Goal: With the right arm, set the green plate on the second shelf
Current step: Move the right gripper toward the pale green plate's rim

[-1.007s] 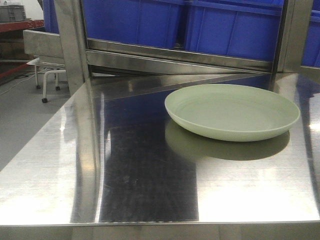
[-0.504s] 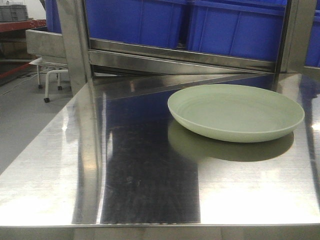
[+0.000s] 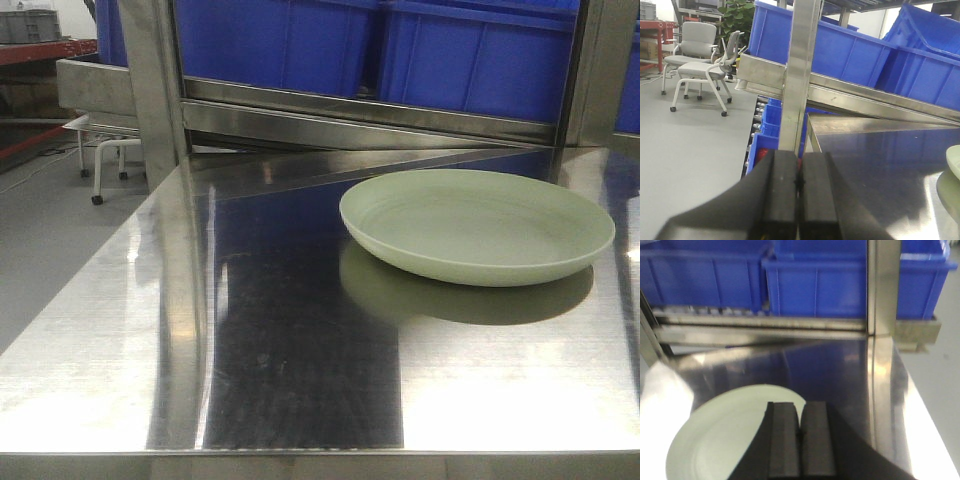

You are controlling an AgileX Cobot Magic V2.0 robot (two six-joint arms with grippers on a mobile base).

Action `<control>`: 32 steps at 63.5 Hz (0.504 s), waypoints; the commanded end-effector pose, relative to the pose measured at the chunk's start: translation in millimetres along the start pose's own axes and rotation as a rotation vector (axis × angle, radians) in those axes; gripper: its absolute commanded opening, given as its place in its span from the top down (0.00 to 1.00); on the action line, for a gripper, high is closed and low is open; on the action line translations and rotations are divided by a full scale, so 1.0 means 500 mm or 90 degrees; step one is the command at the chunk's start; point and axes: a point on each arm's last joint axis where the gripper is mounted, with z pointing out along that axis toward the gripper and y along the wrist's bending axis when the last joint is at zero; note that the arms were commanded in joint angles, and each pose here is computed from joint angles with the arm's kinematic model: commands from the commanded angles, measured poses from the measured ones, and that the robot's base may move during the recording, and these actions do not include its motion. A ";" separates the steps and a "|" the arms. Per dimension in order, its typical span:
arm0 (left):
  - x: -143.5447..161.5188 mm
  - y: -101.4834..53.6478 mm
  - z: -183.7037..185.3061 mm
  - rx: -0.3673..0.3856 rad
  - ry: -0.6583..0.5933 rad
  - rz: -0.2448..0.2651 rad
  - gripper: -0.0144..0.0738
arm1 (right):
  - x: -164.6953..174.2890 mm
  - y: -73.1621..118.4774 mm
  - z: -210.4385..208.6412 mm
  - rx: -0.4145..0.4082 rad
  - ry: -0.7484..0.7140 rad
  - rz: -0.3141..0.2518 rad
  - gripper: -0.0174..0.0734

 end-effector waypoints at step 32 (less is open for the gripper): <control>0.010 0.001 -0.001 0.006 -0.041 -0.007 0.69 | -0.082 0.016 0.225 0.022 0.143 0.006 0.74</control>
